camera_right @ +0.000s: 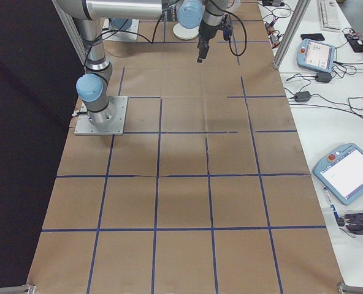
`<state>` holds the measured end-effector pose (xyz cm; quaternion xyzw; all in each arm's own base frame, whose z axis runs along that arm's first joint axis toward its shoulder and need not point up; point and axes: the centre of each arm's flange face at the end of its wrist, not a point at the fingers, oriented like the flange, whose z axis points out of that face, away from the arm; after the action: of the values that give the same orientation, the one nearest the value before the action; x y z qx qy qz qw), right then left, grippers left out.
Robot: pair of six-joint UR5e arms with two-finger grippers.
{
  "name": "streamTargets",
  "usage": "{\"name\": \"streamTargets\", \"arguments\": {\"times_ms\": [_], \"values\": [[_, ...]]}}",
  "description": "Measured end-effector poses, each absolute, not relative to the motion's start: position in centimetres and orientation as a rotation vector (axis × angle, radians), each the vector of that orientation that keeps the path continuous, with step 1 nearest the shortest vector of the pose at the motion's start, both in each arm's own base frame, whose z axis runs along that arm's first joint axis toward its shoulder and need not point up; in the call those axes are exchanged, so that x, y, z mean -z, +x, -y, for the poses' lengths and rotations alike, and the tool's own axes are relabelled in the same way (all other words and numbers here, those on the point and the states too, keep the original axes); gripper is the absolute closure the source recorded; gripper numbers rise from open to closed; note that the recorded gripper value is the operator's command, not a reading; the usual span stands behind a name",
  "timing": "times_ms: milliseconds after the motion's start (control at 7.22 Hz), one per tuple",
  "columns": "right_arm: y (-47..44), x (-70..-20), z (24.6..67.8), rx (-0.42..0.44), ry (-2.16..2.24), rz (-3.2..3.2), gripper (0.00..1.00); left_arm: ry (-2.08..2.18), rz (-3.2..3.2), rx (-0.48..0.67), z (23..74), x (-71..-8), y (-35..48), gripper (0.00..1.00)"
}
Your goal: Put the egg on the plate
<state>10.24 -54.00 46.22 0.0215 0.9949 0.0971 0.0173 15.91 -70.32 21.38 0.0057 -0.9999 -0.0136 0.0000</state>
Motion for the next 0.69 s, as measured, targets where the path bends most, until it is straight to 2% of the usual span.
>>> {"name": "streamTargets", "arguments": {"times_ms": [139,416,693], "values": [[10.2,-46.2,54.0,-0.302,0.067,-3.092,0.00,0.018,3.143,0.038,70.3,-21.6,15.9,0.90],[10.2,-46.2,54.0,-0.302,0.067,-3.092,0.00,0.016,3.154,0.013,70.2,-23.8,15.8,0.90],[10.2,-46.2,54.0,-0.302,0.067,-3.092,0.00,0.016,3.158,-0.001,68.7,-29.1,15.2,0.91]]}}
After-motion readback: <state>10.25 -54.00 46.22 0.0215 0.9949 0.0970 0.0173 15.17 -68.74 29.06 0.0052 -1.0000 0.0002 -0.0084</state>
